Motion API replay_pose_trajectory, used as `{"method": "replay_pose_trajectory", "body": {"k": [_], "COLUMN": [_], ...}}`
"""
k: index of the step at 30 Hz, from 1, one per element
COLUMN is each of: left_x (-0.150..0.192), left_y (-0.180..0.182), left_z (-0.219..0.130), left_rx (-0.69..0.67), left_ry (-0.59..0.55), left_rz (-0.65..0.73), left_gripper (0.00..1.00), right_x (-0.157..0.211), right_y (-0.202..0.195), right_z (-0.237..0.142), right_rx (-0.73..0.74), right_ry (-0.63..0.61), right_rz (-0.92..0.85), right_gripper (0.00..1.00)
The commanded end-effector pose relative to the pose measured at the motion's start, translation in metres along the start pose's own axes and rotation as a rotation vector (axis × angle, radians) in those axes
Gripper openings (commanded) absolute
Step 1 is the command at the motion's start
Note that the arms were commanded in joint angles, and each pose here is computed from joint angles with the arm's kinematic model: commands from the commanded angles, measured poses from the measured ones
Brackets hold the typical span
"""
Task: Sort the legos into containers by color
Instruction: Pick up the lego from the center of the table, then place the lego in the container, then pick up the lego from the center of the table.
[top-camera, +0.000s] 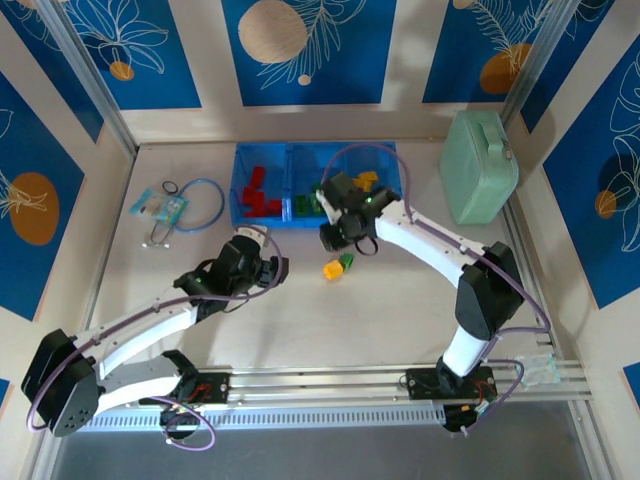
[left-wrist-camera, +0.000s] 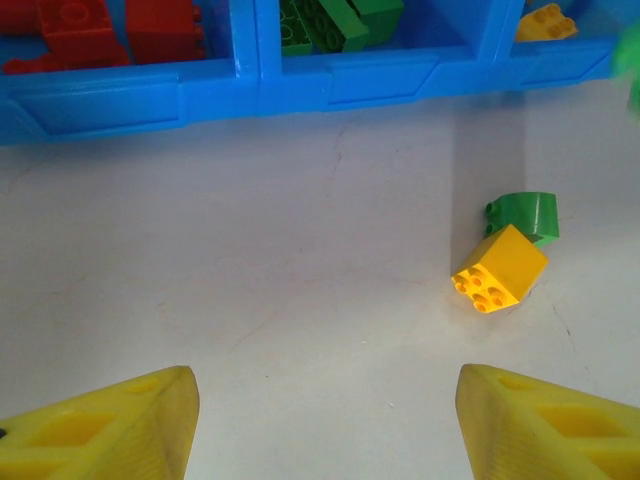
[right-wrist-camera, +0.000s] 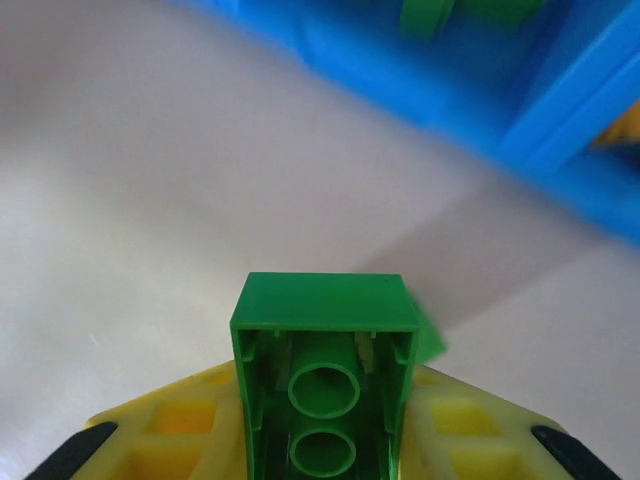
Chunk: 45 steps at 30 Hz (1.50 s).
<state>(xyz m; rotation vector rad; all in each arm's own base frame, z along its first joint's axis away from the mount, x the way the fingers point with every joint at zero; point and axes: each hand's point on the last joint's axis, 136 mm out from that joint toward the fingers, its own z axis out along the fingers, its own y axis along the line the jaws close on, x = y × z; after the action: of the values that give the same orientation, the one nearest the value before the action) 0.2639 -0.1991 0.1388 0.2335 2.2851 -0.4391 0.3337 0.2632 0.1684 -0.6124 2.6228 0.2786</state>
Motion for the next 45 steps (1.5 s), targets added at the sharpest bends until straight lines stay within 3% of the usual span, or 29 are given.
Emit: {"method": "replay_pose_trajectory", "body": {"k": [1, 11, 12, 13, 14, 16, 21, 27, 35, 40, 45], "left_x": [0.009, 0.041, 0.042, 0.042, 0.042, 0.041, 0.037, 0.033, 0.029, 0.030, 0.034], "left_y": [0.004, 0.023, 0.023, 0.023, 0.023, 0.020, 0.006, -0.028, -0.095, -0.124, -0.129], "left_z": [-0.002, -0.024, -0.025, -0.027, -0.027, -0.027, -0.017, 0.006, 0.047, 0.078, 0.110], "left_rx": [-0.008, -0.023, -0.022, -0.018, -0.015, -0.005, 0.035, 0.100, 0.207, 0.268, 0.238], "left_ry": [0.005, 0.029, 0.029, 0.028, 0.028, 0.025, 0.039, 0.091, 0.180, 0.242, 0.304], "left_rz": [-0.028, -0.049, -0.049, -0.049, -0.049, -0.046, -0.026, 0.055, 0.188, 0.229, 0.279], "left_gripper": [0.68, 0.69, 0.69, 0.69, 0.69, 0.69, 0.70, 0.73, 0.75, 0.75, 0.75], "right_x": [-0.028, -0.108, -0.113, -0.119, -0.125, -0.132, -0.127, -0.083, 0.011, 0.048, 0.069], "right_y": [-0.006, -0.033, -0.035, -0.035, -0.035, -0.031, -0.017, -0.028, -0.066, -0.083, -0.093], "right_z": [0.014, 0.076, 0.077, 0.075, 0.070, 0.057, 0.022, -0.008, -0.002, -0.010, -0.019], "right_rx": [-0.032, 0.050, 0.061, 0.066, 0.077, 0.099, 0.045, -0.015, -0.019, -0.048, -0.047], "right_ry": [0.021, 0.055, 0.047, 0.033, 0.015, -0.026, -0.091, -0.112, -0.048, -0.060, -0.075], "right_rz": [0.034, 0.051, 0.051, 0.055, 0.059, 0.052, 0.056, 0.160, 0.362, 0.462, 0.500], "right_gripper": [0.29, 0.30, 0.38, 0.66, 0.82, 0.94, 0.95, 0.94, 0.92, 0.92, 0.92]}}
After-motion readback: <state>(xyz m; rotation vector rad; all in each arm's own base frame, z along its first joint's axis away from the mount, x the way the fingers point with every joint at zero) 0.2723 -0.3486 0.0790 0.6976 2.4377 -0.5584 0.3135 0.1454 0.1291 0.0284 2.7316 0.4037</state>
